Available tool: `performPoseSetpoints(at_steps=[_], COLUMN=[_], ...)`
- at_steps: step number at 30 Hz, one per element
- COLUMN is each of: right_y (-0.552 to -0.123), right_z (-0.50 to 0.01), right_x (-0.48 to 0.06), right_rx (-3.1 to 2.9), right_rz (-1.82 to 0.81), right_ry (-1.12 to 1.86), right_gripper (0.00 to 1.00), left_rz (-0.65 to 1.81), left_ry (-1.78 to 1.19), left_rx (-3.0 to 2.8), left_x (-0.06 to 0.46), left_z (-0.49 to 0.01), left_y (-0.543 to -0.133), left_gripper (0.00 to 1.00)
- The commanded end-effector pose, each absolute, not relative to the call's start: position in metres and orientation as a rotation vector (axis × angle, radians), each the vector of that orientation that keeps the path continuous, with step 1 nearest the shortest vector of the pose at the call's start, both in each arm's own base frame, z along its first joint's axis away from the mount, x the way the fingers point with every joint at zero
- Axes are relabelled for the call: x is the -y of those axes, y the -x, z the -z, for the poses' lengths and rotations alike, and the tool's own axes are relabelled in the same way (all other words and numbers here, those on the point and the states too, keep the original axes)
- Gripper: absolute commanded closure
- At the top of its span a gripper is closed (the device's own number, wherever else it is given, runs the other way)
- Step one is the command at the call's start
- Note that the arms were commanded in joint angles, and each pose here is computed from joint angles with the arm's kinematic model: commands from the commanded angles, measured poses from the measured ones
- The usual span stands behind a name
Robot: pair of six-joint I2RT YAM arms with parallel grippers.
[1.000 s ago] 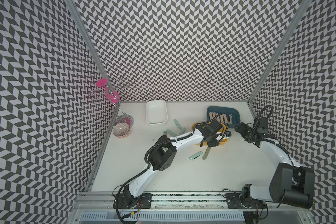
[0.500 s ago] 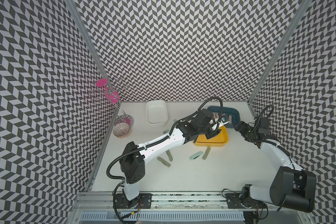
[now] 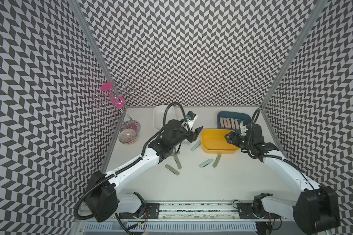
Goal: Place the fruit knives into the storage box by color
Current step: Adjust the fruit knife at the center of the board.
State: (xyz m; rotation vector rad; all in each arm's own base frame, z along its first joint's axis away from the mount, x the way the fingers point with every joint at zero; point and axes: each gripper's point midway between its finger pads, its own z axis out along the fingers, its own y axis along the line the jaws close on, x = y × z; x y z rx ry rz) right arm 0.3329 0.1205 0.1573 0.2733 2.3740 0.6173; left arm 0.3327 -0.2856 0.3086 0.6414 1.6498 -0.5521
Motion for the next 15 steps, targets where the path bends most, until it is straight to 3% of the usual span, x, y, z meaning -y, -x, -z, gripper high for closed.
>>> performPoseSetpoints(at_steps=[1, 2, 3, 8, 15], right_y=[-0.311, -0.303, -0.296, -0.263, -0.238], right_z=[-0.142, -0.135, -0.129, -0.093, -0.053], right_x=[-0.134, -0.139, -0.144, -0.155, -0.167], right_rx=[-2.425, -2.446, -2.463, -2.548, -2.641], right_rz=[-0.543, -0.527, -0.513, -0.436, -0.364], right_ry=[-0.232, -0.211, -0.198, -0.155, -0.130], right_gripper=[0.20, 0.20, 0.20, 0.20, 0.20], left_rz=[0.666, 0.674, 0.682, 0.731, 0.907], left_ry=[-0.444, -0.406, -0.374, -0.195, -0.164], left_rx=[-1.582, -1.590, -1.596, -1.685, -1.798], left_x=[0.256, 0.245, 0.237, 0.201, 0.210], left_z=[-0.333, -0.329, -0.326, -0.299, -0.262], left_y=[-0.327, -0.325, -0.323, -0.317, -0.301], left_gripper=[0.21, 0.05, 0.00, 0.00, 0.00])
